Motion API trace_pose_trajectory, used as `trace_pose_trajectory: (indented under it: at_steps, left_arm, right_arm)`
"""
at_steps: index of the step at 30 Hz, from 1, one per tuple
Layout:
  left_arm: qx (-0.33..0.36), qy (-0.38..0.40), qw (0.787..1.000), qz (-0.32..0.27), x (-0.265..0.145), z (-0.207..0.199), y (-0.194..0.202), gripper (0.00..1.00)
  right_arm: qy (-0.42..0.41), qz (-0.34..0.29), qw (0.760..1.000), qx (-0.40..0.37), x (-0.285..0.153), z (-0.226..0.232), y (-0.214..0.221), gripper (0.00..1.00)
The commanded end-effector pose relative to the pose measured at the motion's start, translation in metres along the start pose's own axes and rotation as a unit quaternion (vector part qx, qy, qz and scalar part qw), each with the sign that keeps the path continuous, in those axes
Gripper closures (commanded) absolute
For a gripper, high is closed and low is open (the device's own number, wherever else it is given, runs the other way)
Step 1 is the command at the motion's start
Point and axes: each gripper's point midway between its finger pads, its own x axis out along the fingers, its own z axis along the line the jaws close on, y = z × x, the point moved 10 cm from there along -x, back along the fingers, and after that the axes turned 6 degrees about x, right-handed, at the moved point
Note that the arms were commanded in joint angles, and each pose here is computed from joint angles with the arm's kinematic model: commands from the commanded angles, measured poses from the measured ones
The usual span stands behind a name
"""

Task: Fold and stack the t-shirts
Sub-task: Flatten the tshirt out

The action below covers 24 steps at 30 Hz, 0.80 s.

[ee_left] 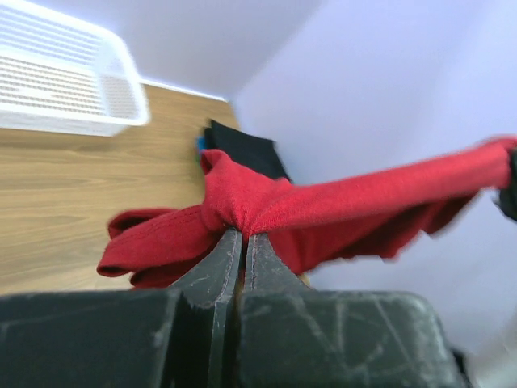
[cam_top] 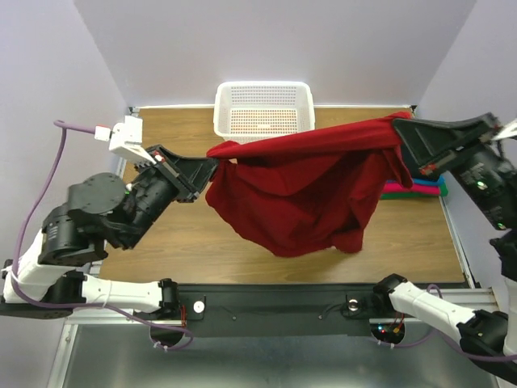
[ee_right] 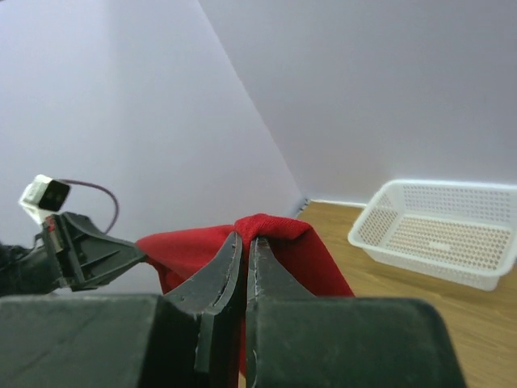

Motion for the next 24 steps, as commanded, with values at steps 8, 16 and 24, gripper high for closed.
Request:
trace_pose_trajectory:
  at_steps: [8,16,24]
  left_arm:
    - [0.065,-0.245,0.967,-0.007,0.121,0.115,0.076,1.0]
    - [0.065,-0.367,0.925,0.069,0.185,0.236,0.113,1.0]
    - [0.05,-0.403,0.908,0.106,0.214,0.301,0.112,1.0]
  right_arm:
    - [0.3,0.071,0.951,-0.027,0.065,-0.121,0.113,1.0]
    - [0.461,0.132,0.872,-0.096,0.089,-0.218,0.21,0.99]
    - [0.447,0.165,0.873,-0.1,0.132,-0.259,0.23,0.99]
